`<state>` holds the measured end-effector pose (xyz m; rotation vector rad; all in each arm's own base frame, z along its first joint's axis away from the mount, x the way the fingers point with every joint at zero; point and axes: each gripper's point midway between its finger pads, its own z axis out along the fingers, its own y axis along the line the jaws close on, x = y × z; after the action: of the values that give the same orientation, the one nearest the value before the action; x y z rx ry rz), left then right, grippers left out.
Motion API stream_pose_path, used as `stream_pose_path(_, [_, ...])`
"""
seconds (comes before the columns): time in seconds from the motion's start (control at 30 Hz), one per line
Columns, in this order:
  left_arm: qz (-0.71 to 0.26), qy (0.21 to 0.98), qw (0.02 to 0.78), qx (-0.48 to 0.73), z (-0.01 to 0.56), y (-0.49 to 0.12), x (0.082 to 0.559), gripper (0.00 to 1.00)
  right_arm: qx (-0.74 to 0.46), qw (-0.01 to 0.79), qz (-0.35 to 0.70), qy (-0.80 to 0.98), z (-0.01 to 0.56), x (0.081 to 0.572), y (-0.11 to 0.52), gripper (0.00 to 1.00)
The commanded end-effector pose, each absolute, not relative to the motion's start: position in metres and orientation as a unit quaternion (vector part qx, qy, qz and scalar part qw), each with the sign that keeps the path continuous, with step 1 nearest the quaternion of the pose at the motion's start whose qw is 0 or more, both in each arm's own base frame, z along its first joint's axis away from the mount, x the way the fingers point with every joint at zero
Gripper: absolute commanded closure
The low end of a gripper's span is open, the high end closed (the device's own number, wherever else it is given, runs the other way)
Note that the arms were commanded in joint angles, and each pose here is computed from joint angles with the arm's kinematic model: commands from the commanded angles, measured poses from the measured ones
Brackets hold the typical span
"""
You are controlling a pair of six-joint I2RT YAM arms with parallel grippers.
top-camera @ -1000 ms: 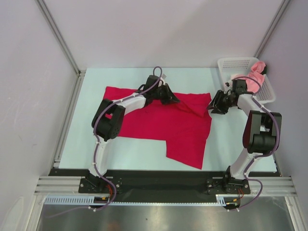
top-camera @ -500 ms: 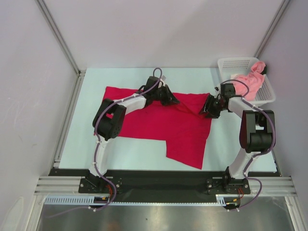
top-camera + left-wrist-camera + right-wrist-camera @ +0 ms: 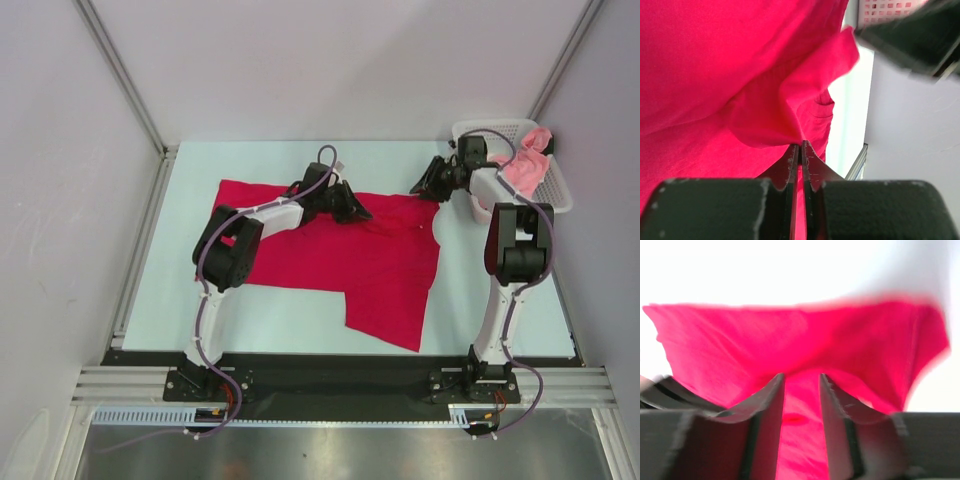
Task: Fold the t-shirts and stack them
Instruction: Fold the tshirt
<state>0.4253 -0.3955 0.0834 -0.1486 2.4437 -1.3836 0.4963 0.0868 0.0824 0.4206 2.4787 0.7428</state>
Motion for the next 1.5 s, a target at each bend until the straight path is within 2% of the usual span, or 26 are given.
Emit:
stream_pose_path(0.0, [-0.507,0.843,0.177,-0.034,0.110,-0.403,0.419,0.92,0.185,0.223,0.315,0.904,0.086,0.513,0.088,0.59])
stream_pose_path(0.13, [-0.501,0.848,0.167,-0.036,0.099,-0.401,0.413,0.88,0.164,0.229,0.332,0.900,0.104,0.514,0.082,0.45])
stream_pose_path(0.27, [-0.501,0.850,0.159,-0.034,0.094,-0.401,0.412,0.84,0.151,0.238,0.330,0.901,0.116,0.490,0.068,0.42])
stream_pose_path(0.43, [-0.496,0.854,0.156,-0.030,0.092,-0.400,0.410,0.81,0.115,0.232,0.300,0.918,0.107,0.446,0.062,0.44])
stream_pose_path(0.5, [-0.495,0.855,0.154,-0.029,0.092,-0.400,0.409,0.80,0.103,0.246,0.284,0.921,0.104,0.442,0.058,0.49])
stream_pose_path(0.57, [-0.491,0.857,0.156,-0.026,0.090,-0.398,0.409,0.78,0.094,0.252,0.290,0.918,0.100,0.436,0.060,0.50])
stream_pose_path(0.77, [-0.483,0.862,0.152,-0.027,0.087,-0.395,0.405,0.61,0.068,0.249,0.299,0.919,0.076,0.439,0.071,0.46])
stream_pose_path(0.93, [-0.485,0.863,0.140,-0.028,0.082,-0.396,0.400,0.59,0.059,0.251,0.298,0.919,0.066,0.449,0.073,0.44])
stream_pose_path(1.27, [-0.470,0.873,0.128,-0.031,0.075,-0.383,0.374,0.47,0.047,0.248,0.283,0.925,0.056,0.452,0.069,0.45])
stream_pose_path(1.47, [-0.481,0.868,0.123,-0.030,0.074,-0.386,0.373,0.43,0.033,0.251,0.282,0.925,0.055,0.464,0.072,0.48])
